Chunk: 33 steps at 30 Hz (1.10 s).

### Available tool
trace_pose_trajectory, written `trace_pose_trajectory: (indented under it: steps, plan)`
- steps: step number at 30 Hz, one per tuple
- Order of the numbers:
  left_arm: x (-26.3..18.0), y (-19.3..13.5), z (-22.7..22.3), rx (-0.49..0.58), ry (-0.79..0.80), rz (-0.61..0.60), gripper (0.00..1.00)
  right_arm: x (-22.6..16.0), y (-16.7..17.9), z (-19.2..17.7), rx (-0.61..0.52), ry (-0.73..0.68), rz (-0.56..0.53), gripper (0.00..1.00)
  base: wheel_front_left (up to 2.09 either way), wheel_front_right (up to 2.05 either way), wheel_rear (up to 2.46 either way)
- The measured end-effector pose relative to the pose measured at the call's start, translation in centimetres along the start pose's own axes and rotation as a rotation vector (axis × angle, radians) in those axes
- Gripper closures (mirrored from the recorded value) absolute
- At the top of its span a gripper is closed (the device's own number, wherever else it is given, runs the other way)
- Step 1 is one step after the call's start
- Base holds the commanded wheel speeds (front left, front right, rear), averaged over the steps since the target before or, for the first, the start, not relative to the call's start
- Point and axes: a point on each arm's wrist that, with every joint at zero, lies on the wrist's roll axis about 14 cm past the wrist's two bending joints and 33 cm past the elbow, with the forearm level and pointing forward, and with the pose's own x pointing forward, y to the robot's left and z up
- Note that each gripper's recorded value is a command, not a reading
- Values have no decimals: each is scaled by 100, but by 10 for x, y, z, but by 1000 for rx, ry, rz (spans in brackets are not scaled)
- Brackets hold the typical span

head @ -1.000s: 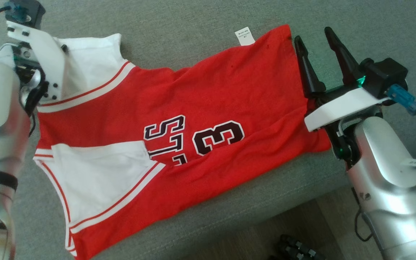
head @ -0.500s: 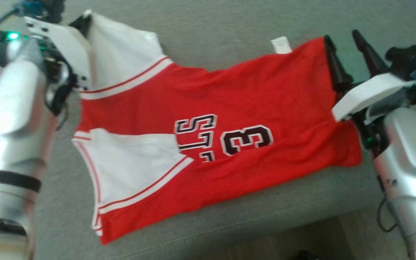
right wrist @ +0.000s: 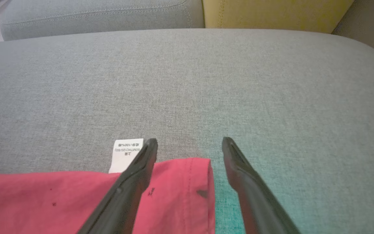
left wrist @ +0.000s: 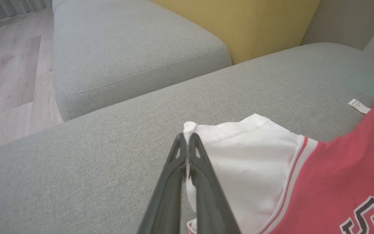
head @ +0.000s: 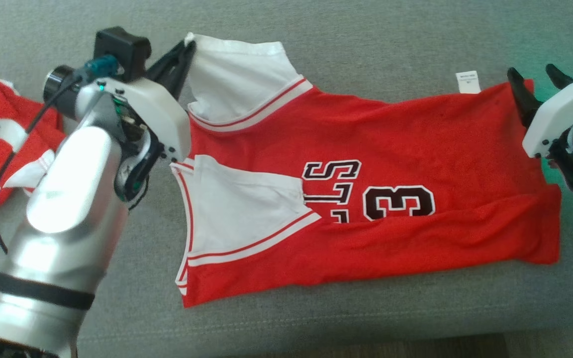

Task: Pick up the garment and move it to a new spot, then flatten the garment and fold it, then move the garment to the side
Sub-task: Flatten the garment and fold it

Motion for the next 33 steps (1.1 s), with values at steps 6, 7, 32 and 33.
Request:
trace_pose_trajectory:
  steps: [6,7,32,33]
  plan:
    - [-6,-6,-2,-5,-6,-9,100,5,-8,-18,21,92,-23,0,0,0,0]
    - [-6,-7,-2,-3,-6,-13,100,5,-10,-21,21,102,-28,0,0,0,0]
    - [-9,-7,-8,-2,17,-9,100,18,-3,-29,41,131,-7,100,0,0,0]
    - [-9,-6,-8,-8,19,-7,100,18,-2,-29,35,125,-6,100,0,0,0]
